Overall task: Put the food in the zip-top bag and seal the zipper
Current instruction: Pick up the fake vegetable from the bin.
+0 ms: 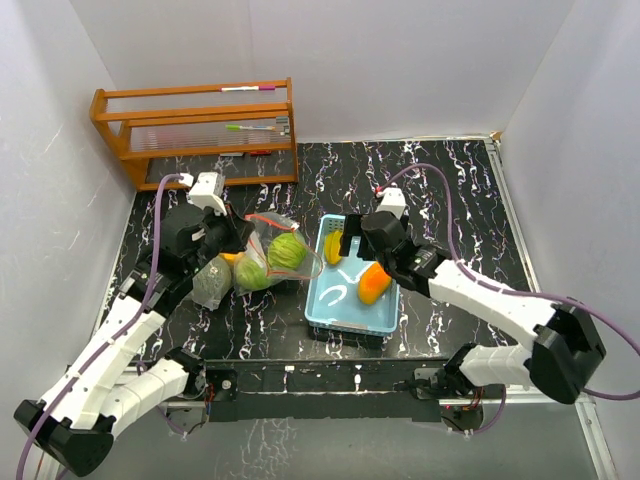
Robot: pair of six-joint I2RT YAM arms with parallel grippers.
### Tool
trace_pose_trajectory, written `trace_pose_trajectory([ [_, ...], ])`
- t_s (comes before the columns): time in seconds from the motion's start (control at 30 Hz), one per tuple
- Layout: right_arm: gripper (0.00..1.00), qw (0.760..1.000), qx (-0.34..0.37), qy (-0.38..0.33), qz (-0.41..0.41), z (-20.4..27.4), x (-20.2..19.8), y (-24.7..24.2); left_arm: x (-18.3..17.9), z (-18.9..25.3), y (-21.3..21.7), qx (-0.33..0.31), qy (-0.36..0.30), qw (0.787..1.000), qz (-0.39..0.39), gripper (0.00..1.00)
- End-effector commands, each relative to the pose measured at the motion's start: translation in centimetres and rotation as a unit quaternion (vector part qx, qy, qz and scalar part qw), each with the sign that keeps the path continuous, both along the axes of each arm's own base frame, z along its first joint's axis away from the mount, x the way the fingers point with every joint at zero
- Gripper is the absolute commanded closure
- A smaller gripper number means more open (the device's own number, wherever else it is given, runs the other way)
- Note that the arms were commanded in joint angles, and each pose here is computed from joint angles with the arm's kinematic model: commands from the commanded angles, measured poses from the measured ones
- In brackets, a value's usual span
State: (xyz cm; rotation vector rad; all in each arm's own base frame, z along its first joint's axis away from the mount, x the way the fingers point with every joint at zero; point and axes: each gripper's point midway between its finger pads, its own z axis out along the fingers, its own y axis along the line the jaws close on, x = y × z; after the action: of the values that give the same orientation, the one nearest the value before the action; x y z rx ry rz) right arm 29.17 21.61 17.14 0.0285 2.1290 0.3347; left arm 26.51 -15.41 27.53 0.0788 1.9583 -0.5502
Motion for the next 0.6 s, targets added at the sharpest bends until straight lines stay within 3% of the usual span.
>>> trace_pose_trajectory([
  [0.0, 0.02, 0.998, 0.055, -0.004, -0.001, -1.1, 2.9, 1.3, 0.2, 1.2, -0.7, -0.029, -0.023, 0.999, -0.007, 1.00],
  [0.3, 0.01, 0.999, 0.044, 0.022, 0.021, -4.6, 6.1, 4.6, 0.0, 0.9, -0.9, -0.029, -0.027, 0.999, -0.018, 1.00],
  [0.57, 0.00, 0.999, 0.028, 0.023, -0.006, -6.8, 7.5, 4.6, -0.3, 0.5, -1.3, -0.036, -0.022, 0.999, -0.028, 1.00],
])
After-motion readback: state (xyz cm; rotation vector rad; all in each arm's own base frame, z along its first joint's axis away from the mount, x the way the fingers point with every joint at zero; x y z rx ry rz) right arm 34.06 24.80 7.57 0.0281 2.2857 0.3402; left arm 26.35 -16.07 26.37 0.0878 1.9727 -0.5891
